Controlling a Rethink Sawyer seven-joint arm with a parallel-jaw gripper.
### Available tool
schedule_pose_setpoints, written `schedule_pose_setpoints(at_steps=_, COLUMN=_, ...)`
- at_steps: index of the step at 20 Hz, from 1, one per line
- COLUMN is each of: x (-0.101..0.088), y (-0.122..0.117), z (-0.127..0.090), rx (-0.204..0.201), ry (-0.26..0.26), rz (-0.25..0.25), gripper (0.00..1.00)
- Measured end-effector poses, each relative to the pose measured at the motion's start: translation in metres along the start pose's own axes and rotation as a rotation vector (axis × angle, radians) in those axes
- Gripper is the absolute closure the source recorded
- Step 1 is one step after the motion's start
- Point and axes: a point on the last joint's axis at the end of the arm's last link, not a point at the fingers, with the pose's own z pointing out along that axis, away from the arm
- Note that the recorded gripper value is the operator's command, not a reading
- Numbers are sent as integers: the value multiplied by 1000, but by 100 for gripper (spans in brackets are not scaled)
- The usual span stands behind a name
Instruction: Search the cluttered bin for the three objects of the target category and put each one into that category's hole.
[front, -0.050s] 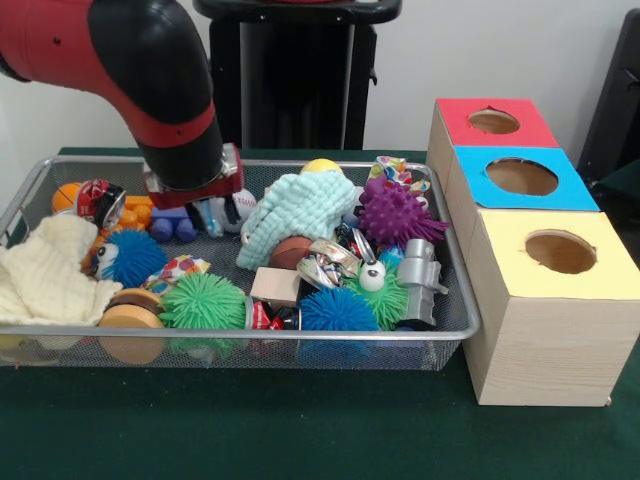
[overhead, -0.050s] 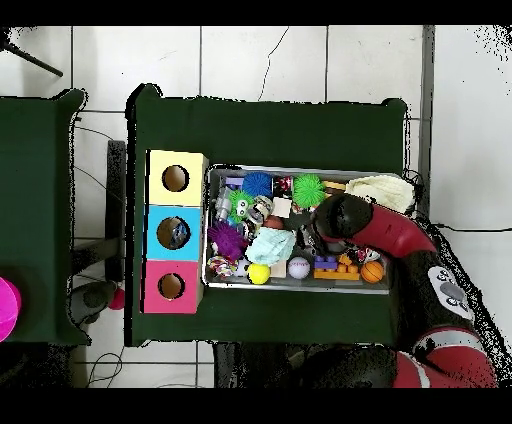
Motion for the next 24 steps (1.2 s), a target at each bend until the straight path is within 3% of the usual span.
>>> schedule_pose_setpoints(at_steps=9, x=-22, y=30, z=-44, rx=4, ry=-55, rz=-18, gripper=100)
schedule_pose_setpoints(at_steps=13, x=-28, y=59, z=-79, rx=-42, ry=-33, rz=-15, gripper=100)
schedule_pose_setpoints(at_steps=16, x=-28, y=88, z=-114, rx=-117, ry=18, rz=-5, gripper=100)
schedule_pose_setpoints(at_steps=19, x=-25, y=106, z=-139, rx=-159, ry=51, rz=-10, gripper=100)
schedule_pose_setpoints(at_steps=24, x=-23, y=119, z=-166, rx=-152, ry=54, rz=-24, gripper=100)
